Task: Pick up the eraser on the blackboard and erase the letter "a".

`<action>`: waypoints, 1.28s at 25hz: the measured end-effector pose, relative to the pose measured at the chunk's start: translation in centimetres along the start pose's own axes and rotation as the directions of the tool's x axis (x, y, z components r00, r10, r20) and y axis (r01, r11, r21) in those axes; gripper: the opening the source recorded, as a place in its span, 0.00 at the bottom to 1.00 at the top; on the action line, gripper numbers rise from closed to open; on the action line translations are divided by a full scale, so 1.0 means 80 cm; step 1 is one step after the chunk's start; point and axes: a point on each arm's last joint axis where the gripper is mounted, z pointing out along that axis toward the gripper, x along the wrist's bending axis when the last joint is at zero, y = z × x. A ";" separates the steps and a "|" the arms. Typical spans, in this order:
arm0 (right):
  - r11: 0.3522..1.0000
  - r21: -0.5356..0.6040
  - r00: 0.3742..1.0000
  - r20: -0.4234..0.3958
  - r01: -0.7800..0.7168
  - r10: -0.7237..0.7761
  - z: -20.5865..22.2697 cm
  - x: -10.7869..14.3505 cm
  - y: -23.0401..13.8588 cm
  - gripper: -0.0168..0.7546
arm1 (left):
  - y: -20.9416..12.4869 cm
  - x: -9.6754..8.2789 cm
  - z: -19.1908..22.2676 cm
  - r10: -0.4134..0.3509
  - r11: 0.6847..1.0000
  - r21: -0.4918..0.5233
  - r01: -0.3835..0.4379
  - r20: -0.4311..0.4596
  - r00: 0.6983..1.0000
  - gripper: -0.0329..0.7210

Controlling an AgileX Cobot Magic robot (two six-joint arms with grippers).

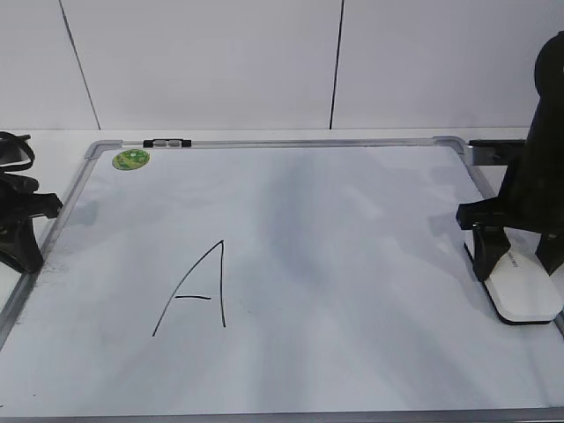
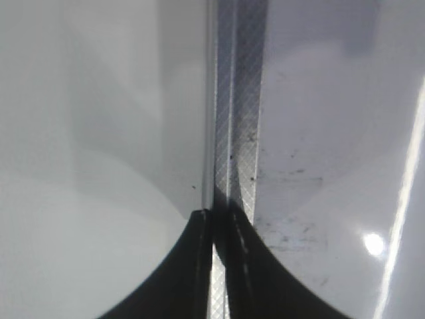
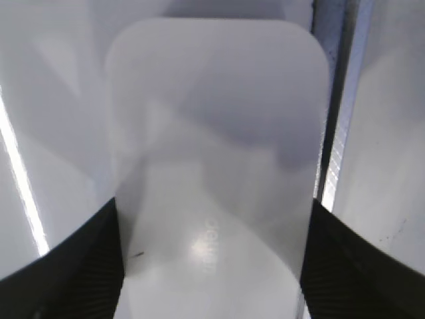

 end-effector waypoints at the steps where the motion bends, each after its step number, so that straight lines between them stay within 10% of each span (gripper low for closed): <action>1: 1.000 0.000 1.000 0.000 -0.002 0.002 0.000 0.000 0.000 0.71 | 0.000 0.000 0.000 0.000 1.000 0.000 0.000 0.000 1.000 0.07; 24: 1.000 -0.005 1.000 0.019 0.006 -0.006 -0.007 -0.002 0.006 0.87 | 0.000 0.000 0.000 -0.001 1.000 0.000 0.001 0.001 1.000 0.08; 32: 1.000 0.001 1.000 0.019 0.004 -0.004 -0.011 -0.002 0.006 0.87 | 0.000 0.001 0.000 0.007 1.000 0.001 -0.007 -0.008 1.000 0.35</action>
